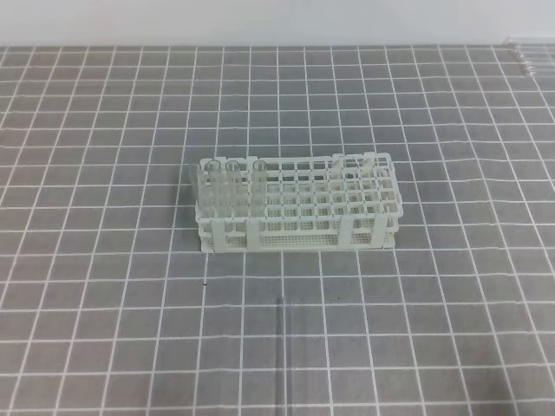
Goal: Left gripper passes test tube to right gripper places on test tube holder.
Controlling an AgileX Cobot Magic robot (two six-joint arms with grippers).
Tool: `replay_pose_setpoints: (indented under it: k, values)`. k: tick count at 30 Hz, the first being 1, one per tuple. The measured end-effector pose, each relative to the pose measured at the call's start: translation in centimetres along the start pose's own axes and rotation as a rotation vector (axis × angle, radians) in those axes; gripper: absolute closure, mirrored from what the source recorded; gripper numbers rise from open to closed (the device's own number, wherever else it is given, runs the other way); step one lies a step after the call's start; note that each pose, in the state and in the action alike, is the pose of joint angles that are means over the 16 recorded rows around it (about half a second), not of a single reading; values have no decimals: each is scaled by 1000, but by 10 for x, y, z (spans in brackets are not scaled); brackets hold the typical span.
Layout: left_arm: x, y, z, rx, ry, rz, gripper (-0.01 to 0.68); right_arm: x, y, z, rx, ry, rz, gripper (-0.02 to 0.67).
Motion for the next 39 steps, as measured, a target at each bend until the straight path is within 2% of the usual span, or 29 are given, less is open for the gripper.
replay_pose_setpoints:
  k: [11,19,22,26,30,36,39]
  values:
    - [0,-1,-1,12,5,3,675,0,0,0,0,0,0,662]
    - [0,-2,-9,52,-54,12,675,0,0,0,-1,0,0,662]
    - [0,-2,-16,93,-100,18,675,0,0,-1,-2,-6,1,662]
    - [2,-2,-26,200,-177,34,674,0,0,-7,-26,-48,0,662]
    - [4,-1,-35,327,-239,49,675,2,0,-20,-115,-144,-7,662]
    - [6,1,-43,514,-296,73,675,8,-8,-47,-331,-339,0,662]
    - [6,1,-44,564,-303,79,675,13,-15,-56,-444,-424,15,662]
Point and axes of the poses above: a point on each arm's last joint axis where the gripper is mounted, x pointing back along that axis away from the gripper, y along the wrist's bending axis when the last joint is at zero, z = x × y, the point moved 5 cm from there along -x, pointing out along that axis toward the gripper, and after that the axes turned 8 degrees about x, right-handed, at the moved point
